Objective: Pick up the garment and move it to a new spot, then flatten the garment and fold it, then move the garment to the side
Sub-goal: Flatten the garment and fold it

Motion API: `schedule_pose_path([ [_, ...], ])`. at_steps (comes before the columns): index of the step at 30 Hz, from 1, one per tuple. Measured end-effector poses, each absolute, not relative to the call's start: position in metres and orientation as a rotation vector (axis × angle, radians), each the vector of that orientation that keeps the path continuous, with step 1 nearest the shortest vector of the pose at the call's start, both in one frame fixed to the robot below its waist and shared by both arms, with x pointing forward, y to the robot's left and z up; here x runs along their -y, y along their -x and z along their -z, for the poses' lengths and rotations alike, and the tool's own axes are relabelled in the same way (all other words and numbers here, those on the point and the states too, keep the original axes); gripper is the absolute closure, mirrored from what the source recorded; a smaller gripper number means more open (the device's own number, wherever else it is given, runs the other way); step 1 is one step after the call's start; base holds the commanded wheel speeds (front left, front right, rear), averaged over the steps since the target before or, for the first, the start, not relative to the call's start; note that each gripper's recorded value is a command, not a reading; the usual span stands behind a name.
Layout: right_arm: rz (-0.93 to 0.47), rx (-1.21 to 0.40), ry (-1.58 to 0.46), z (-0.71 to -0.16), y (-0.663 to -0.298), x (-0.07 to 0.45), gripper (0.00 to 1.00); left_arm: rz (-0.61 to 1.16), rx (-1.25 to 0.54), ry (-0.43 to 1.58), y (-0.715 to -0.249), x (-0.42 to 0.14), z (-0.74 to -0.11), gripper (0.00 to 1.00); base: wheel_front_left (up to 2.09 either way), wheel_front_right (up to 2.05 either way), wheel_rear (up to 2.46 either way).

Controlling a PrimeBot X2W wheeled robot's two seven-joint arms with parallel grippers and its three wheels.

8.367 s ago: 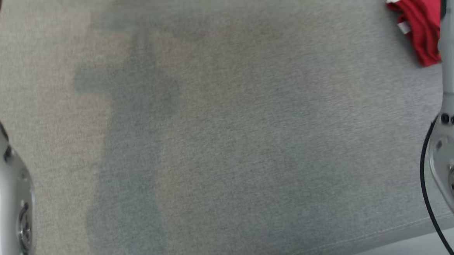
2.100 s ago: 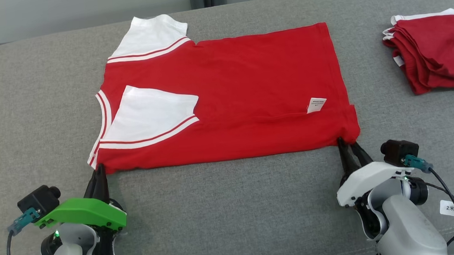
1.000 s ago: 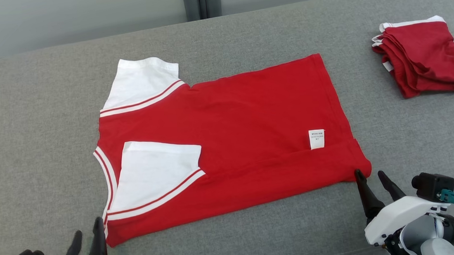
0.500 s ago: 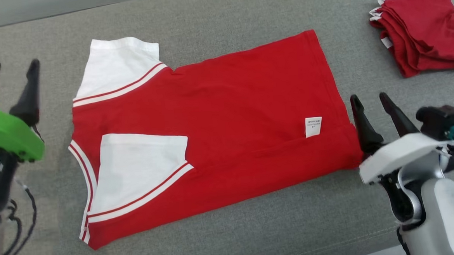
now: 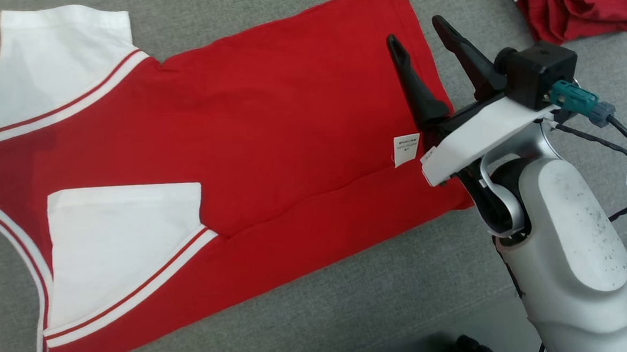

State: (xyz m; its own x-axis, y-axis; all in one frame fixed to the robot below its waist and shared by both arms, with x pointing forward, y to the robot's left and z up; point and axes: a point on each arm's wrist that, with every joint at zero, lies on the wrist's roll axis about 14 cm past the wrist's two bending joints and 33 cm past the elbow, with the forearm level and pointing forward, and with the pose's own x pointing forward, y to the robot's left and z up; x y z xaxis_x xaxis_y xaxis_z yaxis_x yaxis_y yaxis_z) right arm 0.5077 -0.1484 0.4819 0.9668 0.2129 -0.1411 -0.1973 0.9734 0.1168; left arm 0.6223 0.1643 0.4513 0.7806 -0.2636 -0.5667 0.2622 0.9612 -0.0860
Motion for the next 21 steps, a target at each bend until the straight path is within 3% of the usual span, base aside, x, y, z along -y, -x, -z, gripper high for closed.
schedule_pose_path([
  [9, -0.154, -0.216, -0.067, -0.451, -0.513, 0.173, 0.00, 0.304, -0.811, 0.055, -0.639, -0.150, -0.381, 0.00, 0.00, 0.00, 0.00],
  [18, -0.110, -0.248, -0.045, -0.437, -0.513, 0.192, 0.00, 0.339, -0.892, 0.086, -0.637, -0.136, -0.349, 0.00, 0.00, 0.00, 0.00],
  [19, -0.108, -0.253, -0.045, -0.435, -0.513, 0.193, 0.00, 0.343, -0.892, 0.085, -0.637, -0.135, -0.349, 0.10, 0.00, 0.00, 0.00],
  [21, -0.110, -0.255, -0.046, -0.434, -0.516, 0.193, 0.00, 0.348, -0.892, 0.084, -0.634, -0.135, -0.349, 0.60, 0.00, 0.00, 0.00],
])
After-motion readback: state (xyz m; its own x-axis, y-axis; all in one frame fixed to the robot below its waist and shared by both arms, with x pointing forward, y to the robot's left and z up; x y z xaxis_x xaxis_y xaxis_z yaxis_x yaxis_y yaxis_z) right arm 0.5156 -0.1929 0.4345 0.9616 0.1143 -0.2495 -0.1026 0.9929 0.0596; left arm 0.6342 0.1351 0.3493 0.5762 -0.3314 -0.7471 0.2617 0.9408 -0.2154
